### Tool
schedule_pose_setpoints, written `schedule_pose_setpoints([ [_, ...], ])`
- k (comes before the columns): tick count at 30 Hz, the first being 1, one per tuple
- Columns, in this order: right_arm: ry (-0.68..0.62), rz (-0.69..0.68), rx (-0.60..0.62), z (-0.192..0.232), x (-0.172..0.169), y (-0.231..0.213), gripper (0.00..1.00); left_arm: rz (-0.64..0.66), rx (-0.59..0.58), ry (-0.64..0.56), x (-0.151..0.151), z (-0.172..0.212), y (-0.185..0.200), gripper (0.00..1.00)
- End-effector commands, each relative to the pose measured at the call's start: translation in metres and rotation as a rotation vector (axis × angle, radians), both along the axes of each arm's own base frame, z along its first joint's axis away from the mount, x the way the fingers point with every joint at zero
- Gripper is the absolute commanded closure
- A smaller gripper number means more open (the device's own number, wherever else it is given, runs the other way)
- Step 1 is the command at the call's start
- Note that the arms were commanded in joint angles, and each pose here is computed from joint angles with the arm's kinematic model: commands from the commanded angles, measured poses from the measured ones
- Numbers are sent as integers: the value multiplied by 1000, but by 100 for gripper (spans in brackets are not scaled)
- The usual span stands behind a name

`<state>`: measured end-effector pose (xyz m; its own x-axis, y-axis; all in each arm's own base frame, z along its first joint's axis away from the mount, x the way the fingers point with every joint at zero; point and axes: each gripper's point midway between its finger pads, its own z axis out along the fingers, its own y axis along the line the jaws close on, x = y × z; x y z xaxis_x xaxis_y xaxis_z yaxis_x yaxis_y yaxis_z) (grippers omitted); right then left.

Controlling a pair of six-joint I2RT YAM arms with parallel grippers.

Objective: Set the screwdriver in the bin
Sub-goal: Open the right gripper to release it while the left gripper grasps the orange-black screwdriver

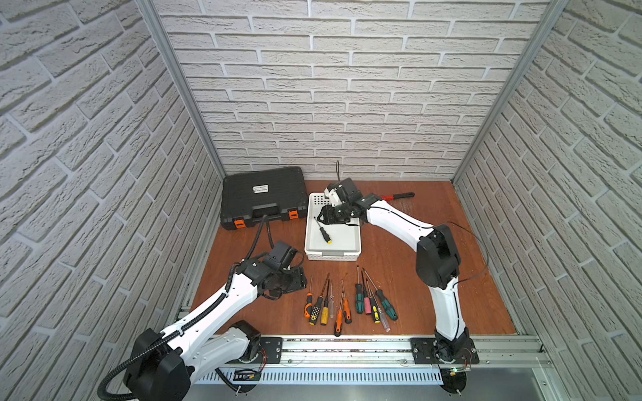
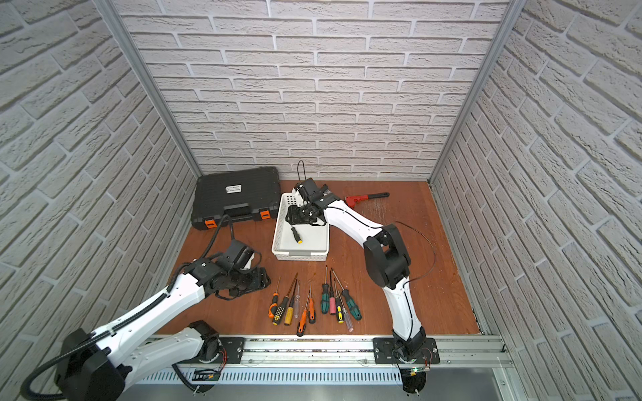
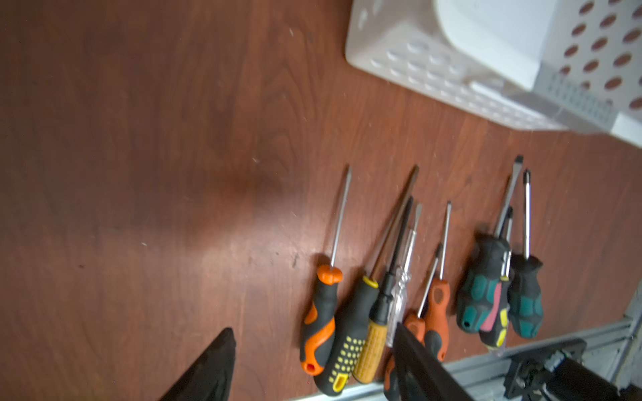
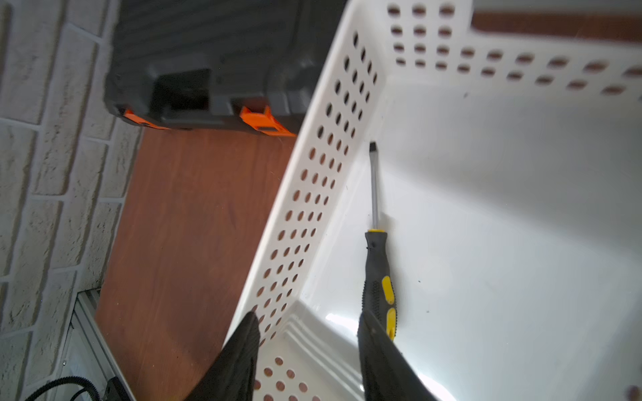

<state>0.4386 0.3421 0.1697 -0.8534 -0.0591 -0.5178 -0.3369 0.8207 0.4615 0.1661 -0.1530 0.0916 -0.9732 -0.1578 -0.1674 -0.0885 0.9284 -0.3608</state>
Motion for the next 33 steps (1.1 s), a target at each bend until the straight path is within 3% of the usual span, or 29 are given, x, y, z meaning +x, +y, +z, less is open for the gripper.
schedule_pose_setpoints([
  [1,-89,48,-14,26,-20,-15,55,-36,10,90,-30,-13,-7,30],
  [6,-63,37,25,12,-55,-30,58,-55,65,123,-51,-28,-9,30],
  [11,-20,7,28,-6,-75,-43,59,-78,74,133,-51,-39,-13,38],
  [14,-21,4,19,-8,-78,-46,60,-105,115,160,-50,-48,-13,44],
  [33,-33,-11,4,-4,-88,-57,60,-76,224,146,-41,-77,-1,55],
])
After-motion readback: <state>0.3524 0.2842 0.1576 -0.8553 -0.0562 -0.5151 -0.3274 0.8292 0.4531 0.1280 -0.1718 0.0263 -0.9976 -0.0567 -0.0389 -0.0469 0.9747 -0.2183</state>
